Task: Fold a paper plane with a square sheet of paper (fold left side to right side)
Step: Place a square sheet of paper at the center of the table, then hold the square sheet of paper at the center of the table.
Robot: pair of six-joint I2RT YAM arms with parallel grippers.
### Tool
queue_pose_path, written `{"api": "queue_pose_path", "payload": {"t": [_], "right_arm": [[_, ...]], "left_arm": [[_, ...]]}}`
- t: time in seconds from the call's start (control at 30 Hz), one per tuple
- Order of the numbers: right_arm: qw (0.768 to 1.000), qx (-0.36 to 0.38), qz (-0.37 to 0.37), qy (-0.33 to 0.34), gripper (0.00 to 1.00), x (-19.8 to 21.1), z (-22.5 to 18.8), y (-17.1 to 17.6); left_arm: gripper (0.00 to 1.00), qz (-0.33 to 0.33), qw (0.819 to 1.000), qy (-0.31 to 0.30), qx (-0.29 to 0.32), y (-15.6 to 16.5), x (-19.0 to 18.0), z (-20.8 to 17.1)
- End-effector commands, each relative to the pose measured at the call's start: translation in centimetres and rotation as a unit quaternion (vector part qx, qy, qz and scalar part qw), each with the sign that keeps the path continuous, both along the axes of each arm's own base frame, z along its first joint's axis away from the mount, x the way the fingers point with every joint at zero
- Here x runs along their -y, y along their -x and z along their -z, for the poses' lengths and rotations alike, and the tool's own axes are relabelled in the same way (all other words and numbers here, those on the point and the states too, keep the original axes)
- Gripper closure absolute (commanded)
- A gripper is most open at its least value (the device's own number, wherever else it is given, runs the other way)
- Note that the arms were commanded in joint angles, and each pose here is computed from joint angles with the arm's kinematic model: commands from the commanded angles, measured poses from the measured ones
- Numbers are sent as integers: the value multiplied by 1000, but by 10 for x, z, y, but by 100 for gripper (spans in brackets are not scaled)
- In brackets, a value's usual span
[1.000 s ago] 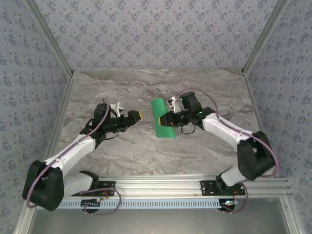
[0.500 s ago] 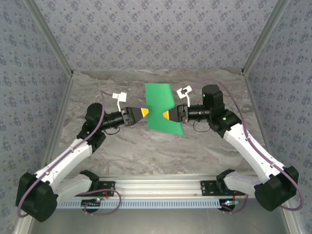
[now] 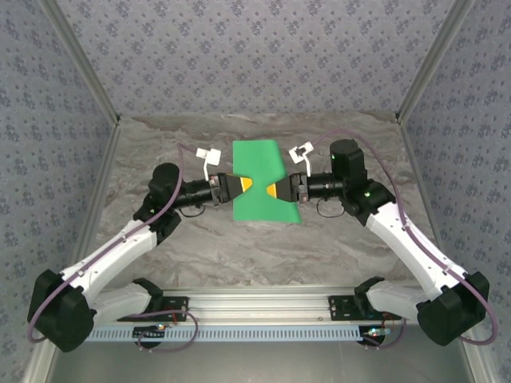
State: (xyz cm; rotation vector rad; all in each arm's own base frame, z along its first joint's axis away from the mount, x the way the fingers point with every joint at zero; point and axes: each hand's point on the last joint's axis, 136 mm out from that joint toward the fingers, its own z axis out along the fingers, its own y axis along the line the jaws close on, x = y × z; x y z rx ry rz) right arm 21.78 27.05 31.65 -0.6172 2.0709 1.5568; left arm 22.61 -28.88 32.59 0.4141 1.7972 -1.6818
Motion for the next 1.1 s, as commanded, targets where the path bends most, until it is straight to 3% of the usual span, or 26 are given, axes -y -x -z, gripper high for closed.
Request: {"api": "queue_pose_path", "payload": {"t": [0.0, 0.1, 0.27, 0.37, 0.5, 0.57, 0.83, 1.07], "right_arm": [[996, 2, 55, 67, 54, 20, 21, -11], [988, -13, 97, 116, 44, 35, 46, -23], [956, -40, 186, 223, 27, 71, 98, -44], [930, -59, 213, 295, 27, 92, 132, -48], [922, -98, 221, 301, 28, 89, 164, -50], [925, -119, 219, 286, 33, 80, 178, -52], [924, -164, 197, 284, 73, 44, 233, -70], [906, -202, 175, 327, 81, 26, 284, -74]], "left_arm": [[89, -19, 999, -28, 3, -6, -1, 10], [100, -36, 997, -62, -25, -14, -2, 41], [100, -57, 985, -134, -88, -28, -3, 108], [100, -72, 972, -183, -127, -36, -7, 151], [99, -93, 949, -249, -171, -50, -16, 206], [99, -94, 940, -265, -195, -58, -19, 226], [98, -106, 919, -310, -220, -77, -28, 258], [95, -93, 917, -313, -227, -74, -27, 257]]}}
